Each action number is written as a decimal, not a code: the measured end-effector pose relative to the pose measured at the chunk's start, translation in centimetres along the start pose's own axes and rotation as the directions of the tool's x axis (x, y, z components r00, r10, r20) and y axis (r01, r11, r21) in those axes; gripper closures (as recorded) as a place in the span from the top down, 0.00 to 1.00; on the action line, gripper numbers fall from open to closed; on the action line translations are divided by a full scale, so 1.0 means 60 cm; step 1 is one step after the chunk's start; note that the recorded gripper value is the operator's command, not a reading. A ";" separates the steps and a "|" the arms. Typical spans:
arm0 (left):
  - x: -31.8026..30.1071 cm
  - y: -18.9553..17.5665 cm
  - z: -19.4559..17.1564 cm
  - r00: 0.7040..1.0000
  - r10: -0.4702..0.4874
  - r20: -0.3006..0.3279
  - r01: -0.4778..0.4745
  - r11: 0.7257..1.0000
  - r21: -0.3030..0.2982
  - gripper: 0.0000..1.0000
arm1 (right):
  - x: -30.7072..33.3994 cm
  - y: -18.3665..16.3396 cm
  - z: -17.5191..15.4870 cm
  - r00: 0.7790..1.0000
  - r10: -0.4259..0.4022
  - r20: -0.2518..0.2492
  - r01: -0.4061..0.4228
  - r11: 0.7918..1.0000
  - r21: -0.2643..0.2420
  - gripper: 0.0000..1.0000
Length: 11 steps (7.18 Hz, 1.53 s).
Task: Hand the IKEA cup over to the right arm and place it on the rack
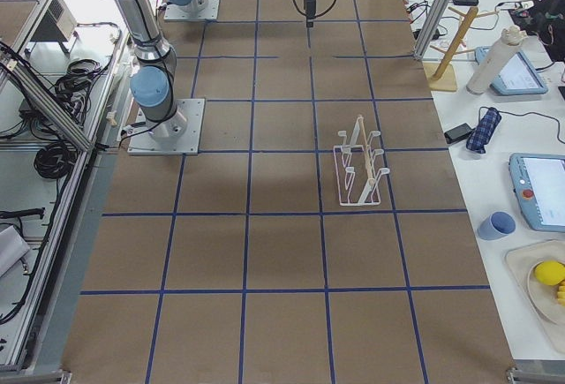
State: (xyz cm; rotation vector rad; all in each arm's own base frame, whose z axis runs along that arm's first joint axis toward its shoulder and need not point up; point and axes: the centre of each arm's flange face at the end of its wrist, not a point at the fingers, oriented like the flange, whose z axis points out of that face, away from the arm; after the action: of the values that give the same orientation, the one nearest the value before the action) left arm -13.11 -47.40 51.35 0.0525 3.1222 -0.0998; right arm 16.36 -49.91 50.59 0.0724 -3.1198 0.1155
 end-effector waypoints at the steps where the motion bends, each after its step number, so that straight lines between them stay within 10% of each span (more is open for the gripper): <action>1: -0.003 0.005 0.001 1.000 0.002 0.001 -0.002 1.000 -0.001 1.00 | 0.000 -0.002 -0.003 1.000 0.001 0.000 -0.001 1.000 0.001 1.00; 5: -0.164 -0.024 0.033 1.000 0.030 -0.008 -0.031 0.998 -0.048 1.00 | -0.001 -0.002 -0.002 1.000 0.000 0.001 0.000 1.000 0.000 1.00; 11: -0.464 -0.057 0.315 0.931 0.359 -0.072 -0.364 0.927 -0.090 1.00 | -0.002 -0.003 0.000 1.000 -0.002 0.000 0.002 1.000 -0.002 1.00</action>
State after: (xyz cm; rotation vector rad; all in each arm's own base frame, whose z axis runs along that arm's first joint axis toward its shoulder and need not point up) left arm 14.93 -52.94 33.20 0.6363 3.0999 0.0689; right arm 16.47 -50.07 50.57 0.0754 -3.1194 0.1116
